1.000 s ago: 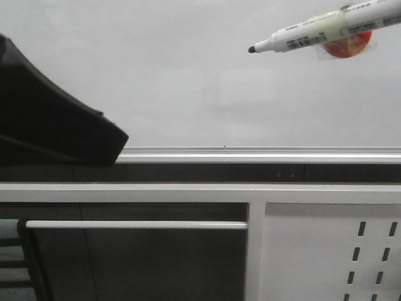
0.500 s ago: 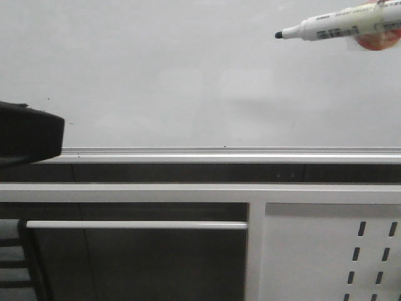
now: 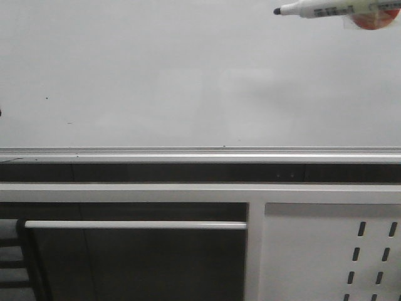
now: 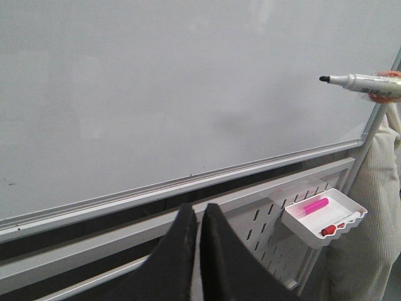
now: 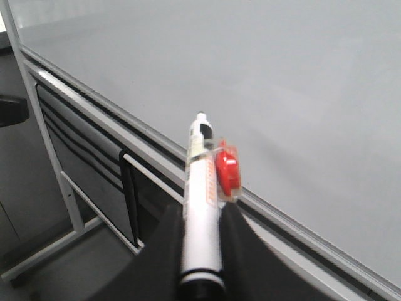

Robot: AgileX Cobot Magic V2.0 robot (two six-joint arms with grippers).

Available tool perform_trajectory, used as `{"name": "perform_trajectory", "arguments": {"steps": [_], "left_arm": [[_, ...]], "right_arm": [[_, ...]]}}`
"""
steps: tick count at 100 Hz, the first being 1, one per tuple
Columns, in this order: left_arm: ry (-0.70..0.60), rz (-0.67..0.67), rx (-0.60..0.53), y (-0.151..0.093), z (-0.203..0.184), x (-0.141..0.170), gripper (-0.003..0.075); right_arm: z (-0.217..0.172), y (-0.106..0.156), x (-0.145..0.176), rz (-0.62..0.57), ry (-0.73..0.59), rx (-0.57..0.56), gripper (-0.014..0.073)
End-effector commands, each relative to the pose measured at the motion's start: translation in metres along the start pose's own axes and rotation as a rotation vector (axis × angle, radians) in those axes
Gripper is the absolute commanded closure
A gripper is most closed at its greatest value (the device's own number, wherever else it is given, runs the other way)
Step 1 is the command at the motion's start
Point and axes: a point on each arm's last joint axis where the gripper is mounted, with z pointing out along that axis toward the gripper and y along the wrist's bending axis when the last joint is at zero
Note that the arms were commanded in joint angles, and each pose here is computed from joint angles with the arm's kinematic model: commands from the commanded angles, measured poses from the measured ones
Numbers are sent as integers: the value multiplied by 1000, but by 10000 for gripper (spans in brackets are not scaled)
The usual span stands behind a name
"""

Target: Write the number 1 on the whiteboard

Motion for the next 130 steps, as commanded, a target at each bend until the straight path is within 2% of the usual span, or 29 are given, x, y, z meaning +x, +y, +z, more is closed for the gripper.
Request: {"name": "perform_trajectory", "arguments": {"steps": [1,31,67,98,130], "left_arm": [[-118,-4,9,-3,2,-15,738],[-126,-2,7,-3,2,-15,738],[-128,22,3,-2,2,-15,738],[-130,22,2,-2,2,-16,738],[-128,29,-26,0,2,-15,738]], "right_arm": [[-2,-7,-12,13,-83,70,663],[9,-14,-12,30,-62,111,664],[11,-22,-15,9,-102,195,664],[11,-24,-16,9,-112,218,664],[24,-29,-18,25,-68,219,664]]}}
